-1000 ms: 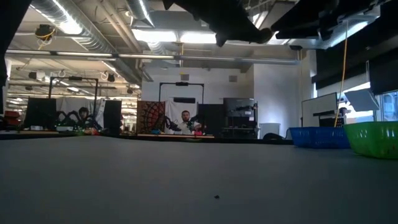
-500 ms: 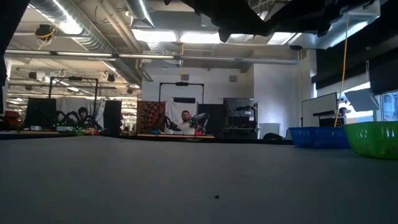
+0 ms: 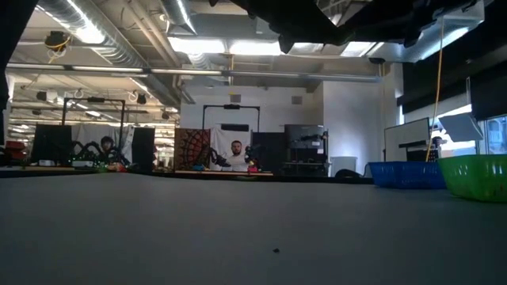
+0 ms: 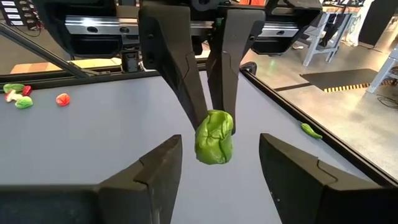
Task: Sort produce into baskets
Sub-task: Put the capsicum into the yellow basket
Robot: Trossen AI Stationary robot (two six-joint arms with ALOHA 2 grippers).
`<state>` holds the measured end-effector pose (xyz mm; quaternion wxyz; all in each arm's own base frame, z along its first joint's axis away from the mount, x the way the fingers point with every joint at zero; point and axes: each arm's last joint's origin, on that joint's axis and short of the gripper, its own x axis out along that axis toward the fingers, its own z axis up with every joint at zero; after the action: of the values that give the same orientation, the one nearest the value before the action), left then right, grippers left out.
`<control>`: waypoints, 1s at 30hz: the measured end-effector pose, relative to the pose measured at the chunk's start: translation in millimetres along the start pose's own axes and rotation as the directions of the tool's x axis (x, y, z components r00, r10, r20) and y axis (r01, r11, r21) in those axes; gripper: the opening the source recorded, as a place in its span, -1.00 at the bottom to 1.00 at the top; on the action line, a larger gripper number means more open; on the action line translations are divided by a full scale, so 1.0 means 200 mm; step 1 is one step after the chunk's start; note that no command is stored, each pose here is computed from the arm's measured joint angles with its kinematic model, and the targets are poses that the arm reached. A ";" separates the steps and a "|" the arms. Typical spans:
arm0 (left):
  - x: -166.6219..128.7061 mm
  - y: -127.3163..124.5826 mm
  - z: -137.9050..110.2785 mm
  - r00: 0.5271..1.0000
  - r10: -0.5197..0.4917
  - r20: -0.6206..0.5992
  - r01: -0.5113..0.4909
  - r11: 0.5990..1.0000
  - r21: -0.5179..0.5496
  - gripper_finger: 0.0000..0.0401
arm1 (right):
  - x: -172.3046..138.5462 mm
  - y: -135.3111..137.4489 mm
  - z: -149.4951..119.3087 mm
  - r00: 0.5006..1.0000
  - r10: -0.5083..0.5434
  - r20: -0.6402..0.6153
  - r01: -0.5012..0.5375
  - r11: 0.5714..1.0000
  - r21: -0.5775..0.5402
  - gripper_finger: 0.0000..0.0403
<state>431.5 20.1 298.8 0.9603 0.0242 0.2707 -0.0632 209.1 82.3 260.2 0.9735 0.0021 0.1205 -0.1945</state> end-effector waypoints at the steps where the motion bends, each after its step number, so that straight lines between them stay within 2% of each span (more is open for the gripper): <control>1: 0.00 0.00 0.00 1.000 0.000 0.000 0.000 1.000 0.000 -0.79 | 0.00 0.00 0.00 1.000 0.002 -0.001 -0.002 1.000 0.000 0.00; 4: 0.00 -0.01 0.00 1.000 -0.003 0.000 0.003 1.000 0.005 -0.79 | 0.00 0.00 0.00 1.000 0.004 -0.001 -0.004 1.000 0.000 -0.19; 11: 0.00 -0.03 0.00 1.000 -0.005 0.000 0.005 0.999 0.051 -0.79 | 0.00 0.00 0.00 1.000 0.027 -0.004 -0.027 1.000 -0.006 -0.83; 13: 0.00 -0.03 0.00 1.000 -0.007 -0.001 0.007 0.999 0.050 -0.79 | 0.00 0.01 0.00 1.000 0.030 -0.005 -0.031 0.999 -0.020 -0.94; 18: 0.01 -0.04 0.00 1.000 -0.013 -0.003 0.013 0.999 0.053 -0.74 | 0.00 0.01 0.00 0.999 0.049 -0.008 -0.050 0.998 -0.031 -0.90; 23: 0.01 -0.04 0.00 1.000 -0.020 -0.010 0.020 0.999 0.042 -0.39 | 0.00 0.01 0.00 0.998 0.054 -0.008 -0.055 0.997 -0.058 -0.96; 27: -0.02 -0.05 -0.02 0.998 -0.027 -0.058 0.030 0.998 0.054 -0.14 | -0.01 0.01 0.04 0.992 0.124 -0.027 -0.126 0.990 -0.069 -0.97; 30: -0.08 -0.05 -0.01 0.995 -0.029 -0.095 0.033 0.999 0.040 -0.05 | -0.03 0.02 0.09 0.978 0.189 -0.092 -0.195 0.979 -0.065 -0.95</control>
<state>415.9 12.1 304.6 0.9447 0.0427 0.3145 -0.0822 209.4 87.6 278.1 0.9811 -0.0140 0.1685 -0.0947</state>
